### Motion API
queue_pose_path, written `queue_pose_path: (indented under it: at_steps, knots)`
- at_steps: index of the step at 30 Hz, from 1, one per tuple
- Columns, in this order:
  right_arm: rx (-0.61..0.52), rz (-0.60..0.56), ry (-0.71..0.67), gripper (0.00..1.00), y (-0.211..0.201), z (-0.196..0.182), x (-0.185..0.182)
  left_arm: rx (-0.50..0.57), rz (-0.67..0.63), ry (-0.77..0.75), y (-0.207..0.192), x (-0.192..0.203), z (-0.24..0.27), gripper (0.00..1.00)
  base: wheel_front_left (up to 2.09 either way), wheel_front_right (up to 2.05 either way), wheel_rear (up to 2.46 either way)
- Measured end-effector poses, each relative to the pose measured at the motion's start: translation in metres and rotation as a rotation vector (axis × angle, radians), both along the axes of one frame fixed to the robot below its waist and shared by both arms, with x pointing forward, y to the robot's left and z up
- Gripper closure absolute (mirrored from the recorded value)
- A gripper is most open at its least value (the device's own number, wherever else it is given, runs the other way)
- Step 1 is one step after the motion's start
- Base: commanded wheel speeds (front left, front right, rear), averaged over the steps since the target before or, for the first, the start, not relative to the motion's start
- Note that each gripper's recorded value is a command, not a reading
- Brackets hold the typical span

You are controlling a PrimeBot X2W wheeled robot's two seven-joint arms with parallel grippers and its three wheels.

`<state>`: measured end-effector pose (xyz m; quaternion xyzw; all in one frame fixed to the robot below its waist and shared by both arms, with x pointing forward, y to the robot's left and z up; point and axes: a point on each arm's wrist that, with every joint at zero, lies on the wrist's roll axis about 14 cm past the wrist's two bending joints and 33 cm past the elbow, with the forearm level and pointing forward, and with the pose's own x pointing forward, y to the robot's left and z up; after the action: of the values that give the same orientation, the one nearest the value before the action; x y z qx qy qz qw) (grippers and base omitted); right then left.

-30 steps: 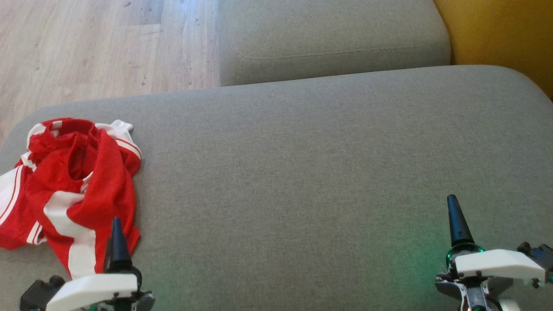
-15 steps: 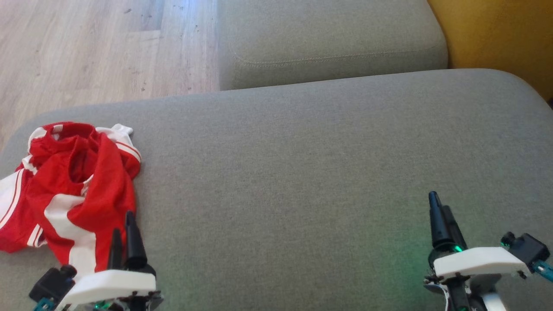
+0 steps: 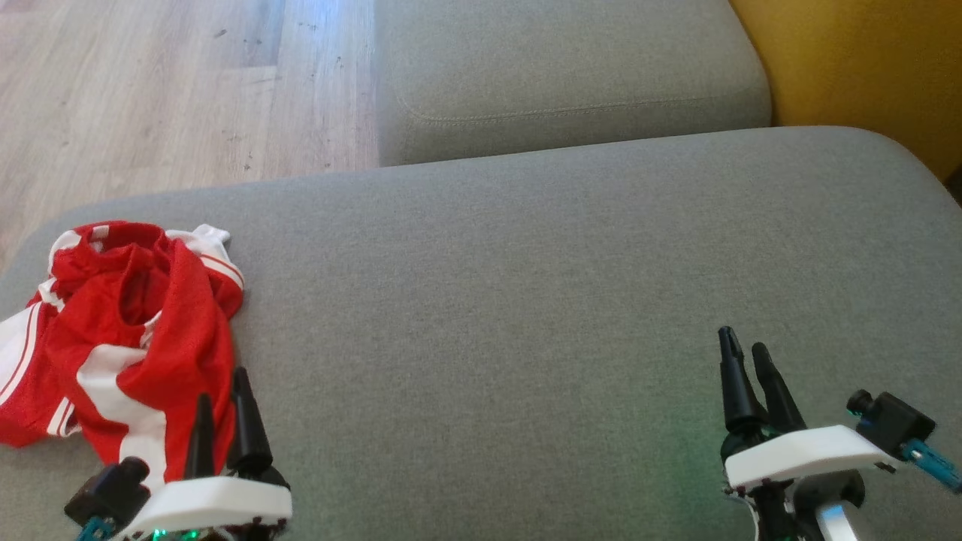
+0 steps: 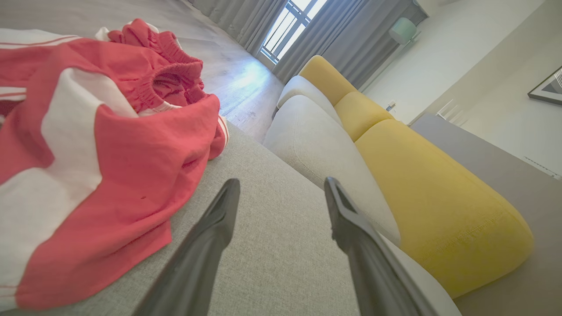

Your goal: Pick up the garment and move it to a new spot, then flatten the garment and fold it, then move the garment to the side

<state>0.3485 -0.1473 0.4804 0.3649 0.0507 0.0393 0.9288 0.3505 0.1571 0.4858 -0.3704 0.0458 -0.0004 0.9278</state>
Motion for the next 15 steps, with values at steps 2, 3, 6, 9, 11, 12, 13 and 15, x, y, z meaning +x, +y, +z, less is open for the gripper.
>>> queue_pose_path:
  at_steps: [2,3,6,9,11,12,13,15]
  knots:
    - [-0.023,0.008,-0.011,0.0,0.002,0.002,0.0,0.024,-0.005,-0.01,-0.001,0.0,0.002,0.0,0.0,0.0,0.0]
    - [-0.032,0.01,-0.017,0.0,0.003,0.003,-0.001,0.036,-0.005,-0.013,-0.001,-0.001,0.002,0.0,0.0,0.0,0.0]
    - [-0.065,0.02,-0.032,0.0,0.006,0.006,-0.001,0.069,-0.003,-0.012,-0.001,-0.003,0.001,0.0,0.0,0.0,0.0]
    - [-0.099,0.028,-0.048,0.0,0.008,0.009,-0.001,0.103,-0.003,-0.03,-0.001,-0.003,0.005,0.0,0.0,0.0,0.0]
    - [-0.123,0.033,-0.06,0.0,0.009,0.011,-0.002,0.126,-0.006,-0.039,-0.002,-0.003,0.007,0.0,0.0,0.0,0.0]
    - [-0.135,0.038,-0.064,0.0,0.011,0.011,-0.002,0.139,-0.006,-0.046,-0.002,-0.003,0.008,0.0,0.0,0.0,0.0]
    - [-0.147,0.043,-0.071,0.0,0.012,0.012,-0.002,0.15,-0.007,-0.05,-0.002,-0.003,0.009,0.0,0.0,0.0,0.0]
    - [-0.175,0.056,-0.081,0.0,0.016,0.013,-0.003,0.173,-0.011,-0.058,-0.003,-0.003,0.01,0.0,0.0,0.0,0.0]
